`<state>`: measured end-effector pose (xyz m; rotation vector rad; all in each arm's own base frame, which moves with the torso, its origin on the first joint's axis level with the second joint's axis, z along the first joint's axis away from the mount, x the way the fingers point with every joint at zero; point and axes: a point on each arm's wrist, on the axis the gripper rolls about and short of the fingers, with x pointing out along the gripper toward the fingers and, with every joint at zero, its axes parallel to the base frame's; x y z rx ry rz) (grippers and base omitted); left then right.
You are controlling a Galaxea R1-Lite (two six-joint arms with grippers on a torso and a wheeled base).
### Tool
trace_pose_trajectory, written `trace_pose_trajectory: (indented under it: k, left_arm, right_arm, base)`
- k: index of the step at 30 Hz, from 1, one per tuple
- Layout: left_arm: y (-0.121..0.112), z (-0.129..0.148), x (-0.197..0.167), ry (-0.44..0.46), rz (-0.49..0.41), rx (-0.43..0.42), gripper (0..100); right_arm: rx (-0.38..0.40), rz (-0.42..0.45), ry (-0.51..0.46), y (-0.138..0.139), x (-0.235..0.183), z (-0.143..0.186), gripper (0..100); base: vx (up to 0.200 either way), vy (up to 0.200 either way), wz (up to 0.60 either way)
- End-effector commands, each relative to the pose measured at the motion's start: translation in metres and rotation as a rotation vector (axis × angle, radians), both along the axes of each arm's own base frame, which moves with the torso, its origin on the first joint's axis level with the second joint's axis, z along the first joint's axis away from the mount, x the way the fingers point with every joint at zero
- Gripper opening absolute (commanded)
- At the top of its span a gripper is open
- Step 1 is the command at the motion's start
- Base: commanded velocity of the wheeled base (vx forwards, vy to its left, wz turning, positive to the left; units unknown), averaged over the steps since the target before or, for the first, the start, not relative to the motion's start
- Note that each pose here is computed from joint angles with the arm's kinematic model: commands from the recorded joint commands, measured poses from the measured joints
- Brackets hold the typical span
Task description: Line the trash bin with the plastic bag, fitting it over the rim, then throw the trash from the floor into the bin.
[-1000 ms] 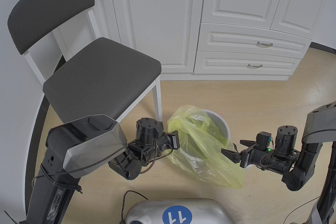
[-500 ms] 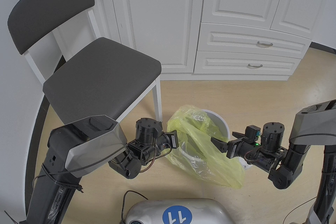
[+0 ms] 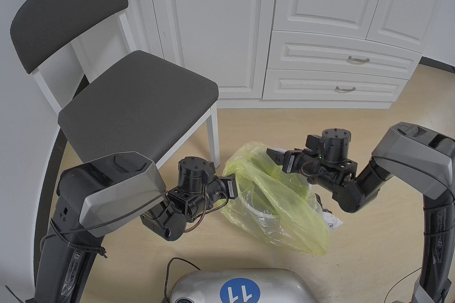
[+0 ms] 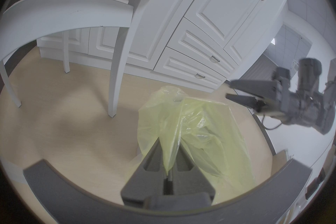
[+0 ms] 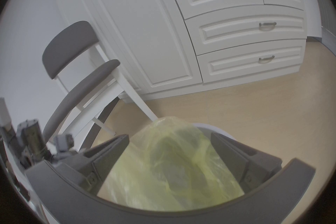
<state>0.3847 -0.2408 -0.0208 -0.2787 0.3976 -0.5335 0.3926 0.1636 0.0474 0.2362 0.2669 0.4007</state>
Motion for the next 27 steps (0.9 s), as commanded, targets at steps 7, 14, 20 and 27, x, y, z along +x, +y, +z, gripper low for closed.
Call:
trace_pose_trajectory:
  k: [7, 14, 20, 27]
  left_arm:
    - [0.001, -0.003, -0.007, 0.004, -0.003, 0.005, 0]
    - [-0.001, -0.002, -0.008, -0.003, -0.005, 0.002, 0]
    - [-0.001, -0.001, -0.007, -0.012, -0.004, -0.002, 0]
    - [-0.001, 0.001, -0.005, -0.018, 0.000, -0.008, 0]
  right_arm:
    - [0.049, -0.064, 0.192, 0.027, 0.066, -0.074, 0]
    - [0.030, -0.064, 0.236, 0.028, 0.066, -0.098, 0]
    - [-0.025, -0.080, 0.328, 0.025, 0.071, -0.113, 0]
    - [-0.168, -0.168, 0.439, 0.023, 0.080, -0.120, 0]
  base:
    - [0.000, 0.000, 0.00]
    - [0.000, 0.000, 0.00]
    - [0.000, 0.000, 0.00]
    - [0.000, 0.000, 0.00]
